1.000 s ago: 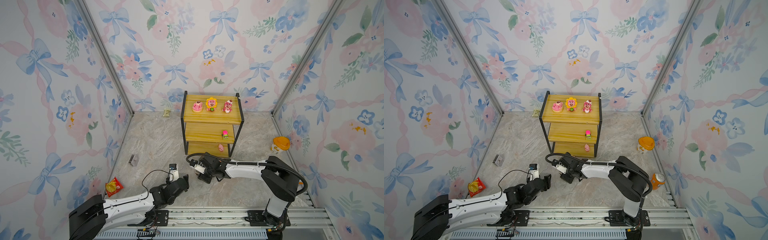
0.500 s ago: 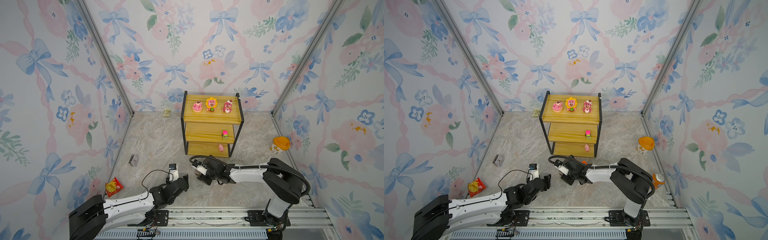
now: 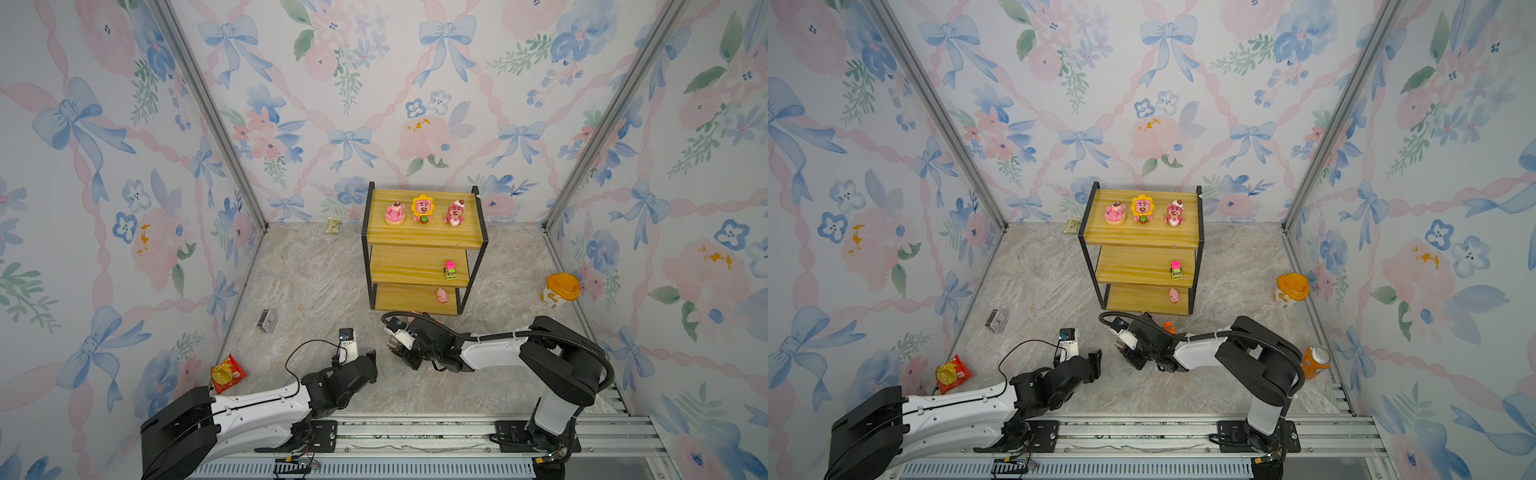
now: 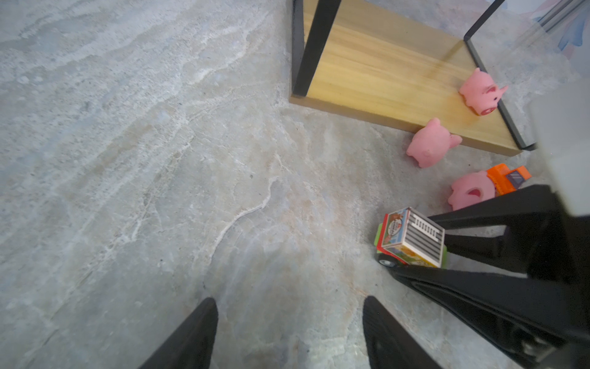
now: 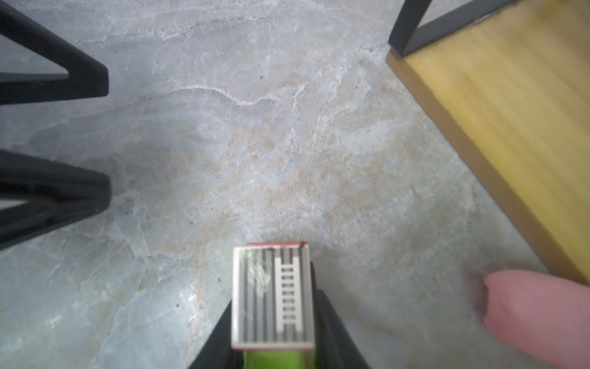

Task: Place and organize the plastic toys onto the shelf
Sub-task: 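Carry the ladder truck with the right gripper onto the middle shelf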

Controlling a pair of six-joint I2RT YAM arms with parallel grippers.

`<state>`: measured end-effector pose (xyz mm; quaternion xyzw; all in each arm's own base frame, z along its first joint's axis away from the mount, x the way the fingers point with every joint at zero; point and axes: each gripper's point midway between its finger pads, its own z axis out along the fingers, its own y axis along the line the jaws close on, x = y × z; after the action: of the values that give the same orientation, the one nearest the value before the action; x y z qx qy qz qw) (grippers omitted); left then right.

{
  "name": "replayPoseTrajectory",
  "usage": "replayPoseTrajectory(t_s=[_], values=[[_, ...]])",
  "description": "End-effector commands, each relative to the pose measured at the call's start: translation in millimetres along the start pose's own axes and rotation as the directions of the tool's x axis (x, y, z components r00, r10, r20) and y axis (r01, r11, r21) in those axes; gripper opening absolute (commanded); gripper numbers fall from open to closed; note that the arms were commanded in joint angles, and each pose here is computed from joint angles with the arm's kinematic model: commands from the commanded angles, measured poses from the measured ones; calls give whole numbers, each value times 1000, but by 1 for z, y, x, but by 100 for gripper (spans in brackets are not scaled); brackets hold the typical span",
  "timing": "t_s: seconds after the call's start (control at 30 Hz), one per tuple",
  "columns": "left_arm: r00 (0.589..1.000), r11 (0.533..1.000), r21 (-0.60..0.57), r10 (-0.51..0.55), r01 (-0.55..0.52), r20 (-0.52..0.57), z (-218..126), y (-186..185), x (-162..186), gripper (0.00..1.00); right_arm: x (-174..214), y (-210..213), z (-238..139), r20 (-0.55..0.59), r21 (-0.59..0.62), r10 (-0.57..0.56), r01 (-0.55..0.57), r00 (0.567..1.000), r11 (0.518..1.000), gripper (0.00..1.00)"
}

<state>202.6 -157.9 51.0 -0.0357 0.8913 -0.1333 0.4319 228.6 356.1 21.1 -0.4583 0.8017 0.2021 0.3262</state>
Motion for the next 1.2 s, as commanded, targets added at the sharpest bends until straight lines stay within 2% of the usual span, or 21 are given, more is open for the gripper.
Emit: replayPoseTrajectory(t_s=[0.0, 0.27, 0.43, 0.53, 0.77, 1.0, 1.17], values=[[1000, 1000, -17, 8, -8, 3, 0, 3, -2, 73, 50, 7, -2, -145, -20, 39, -42, 989, 999, 33], [1000, 1000, -20, 15, -15, -7, 1, 2, -1, 73, 53, 13, -6, -149, -28, 44, -48, 988, 998, 26], [1000, 1000, -18, 13, -13, -5, 0, 3, -1, 73, 36, 18, -13, -131, -31, 36, -40, 991, 999, 25], [1000, 1000, -17, 10, -10, 0, 0, 4, -1, 73, 14, 19, -24, -107, -11, 6, -8, 994, 1000, 24], [1000, 1000, -18, 9, -9, 1, 0, 5, -1, 73, -56, 9, -72, 46, 75, -46, 42, 998, 996, 23], [1000, 1000, -17, 9, -9, 5, -1, 4, -2, 73, -116, -9, -114, 175, 168, -103, 73, 979, 983, 22], [1000, 1000, -19, 11, -11, 6, -1, 5, -2, 73, -153, -33, -131, 250, 251, -131, 66, 959, 966, 22]])
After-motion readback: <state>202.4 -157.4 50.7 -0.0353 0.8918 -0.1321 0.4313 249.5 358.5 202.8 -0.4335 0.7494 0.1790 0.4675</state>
